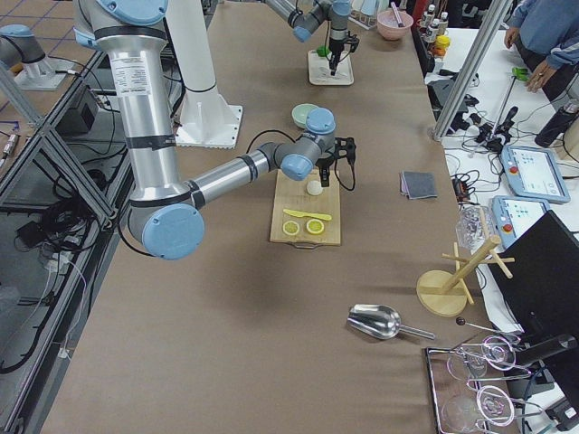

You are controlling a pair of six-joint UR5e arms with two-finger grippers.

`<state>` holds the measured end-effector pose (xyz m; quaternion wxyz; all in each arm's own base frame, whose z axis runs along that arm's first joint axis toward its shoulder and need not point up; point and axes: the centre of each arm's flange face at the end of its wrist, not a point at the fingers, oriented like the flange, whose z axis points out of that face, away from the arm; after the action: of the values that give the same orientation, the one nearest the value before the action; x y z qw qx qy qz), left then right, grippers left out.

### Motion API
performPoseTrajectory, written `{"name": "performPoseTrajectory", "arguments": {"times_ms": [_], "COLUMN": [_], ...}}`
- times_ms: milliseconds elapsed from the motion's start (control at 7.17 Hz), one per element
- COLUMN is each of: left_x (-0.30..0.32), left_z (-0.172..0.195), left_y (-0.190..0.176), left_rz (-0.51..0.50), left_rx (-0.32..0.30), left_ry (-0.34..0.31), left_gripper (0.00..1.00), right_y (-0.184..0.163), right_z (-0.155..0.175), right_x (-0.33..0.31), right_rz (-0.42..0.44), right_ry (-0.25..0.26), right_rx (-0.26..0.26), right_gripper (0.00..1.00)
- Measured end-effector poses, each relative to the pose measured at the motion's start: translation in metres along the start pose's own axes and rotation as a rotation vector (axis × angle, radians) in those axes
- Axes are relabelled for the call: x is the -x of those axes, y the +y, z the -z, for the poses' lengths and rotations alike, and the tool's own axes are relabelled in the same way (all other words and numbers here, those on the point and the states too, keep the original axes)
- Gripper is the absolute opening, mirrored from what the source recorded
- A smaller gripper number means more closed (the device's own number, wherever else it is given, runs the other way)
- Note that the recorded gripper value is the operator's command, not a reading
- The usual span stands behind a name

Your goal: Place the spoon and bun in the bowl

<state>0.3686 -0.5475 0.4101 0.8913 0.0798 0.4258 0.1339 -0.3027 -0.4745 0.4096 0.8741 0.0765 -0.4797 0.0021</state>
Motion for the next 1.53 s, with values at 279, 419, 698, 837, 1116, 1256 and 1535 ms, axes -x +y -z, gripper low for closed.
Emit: {"name": "performPoseTrajectory", "arguments": {"times_ms": [279, 419, 698, 837, 1116, 1256, 1535], "left_x": [-0.119, -0.184, -0.27, -0.283, -0.284, -0.283, -0.283], "left_z": [0.022, 0.018, 0.007, 0.005, -0.007, -0.012, -0.014], "left_y": [-0.012, -0.007, 0.012, 0.016, 0.014, 0.01, 0.005], "left_rz": [0.06, 0.063, 0.043, 0.037, 0.027, 0.026, 0.028], "left_rx": [-0.013, -0.017, -0.036, -0.038, -0.055, -0.085, -0.12], "left_ry": [0.139, 0.176, 0.208, 0.212, 0.214, 0.209, 0.203], "left_gripper": [0.0, 0.0, 0.0, 0.0, 0.62, 0.97, 0.97], "right_y": [0.008, 0.012, 0.021, 0.023, 0.027, 0.028, 0.03], "right_z": [-0.016, -0.027, -0.045, -0.049, -0.054, -0.056, -0.06], "right_x": [0.003, 0.003, 0.006, 0.007, 0.009, 0.009, 0.01], "right_rz": [0.006, 0.009, 0.019, 0.021, 0.026, 0.028, 0.034], "right_ry": [0.011, 0.019, 0.034, 0.037, 0.041, 0.045, 0.056], "right_rx": [0.022, 0.041, 0.064, 0.068, 0.075, 0.075, 0.066], "right_gripper": [0.86, 0.86, 0.86, 0.86, 0.85, 0.67, 0.0]}}
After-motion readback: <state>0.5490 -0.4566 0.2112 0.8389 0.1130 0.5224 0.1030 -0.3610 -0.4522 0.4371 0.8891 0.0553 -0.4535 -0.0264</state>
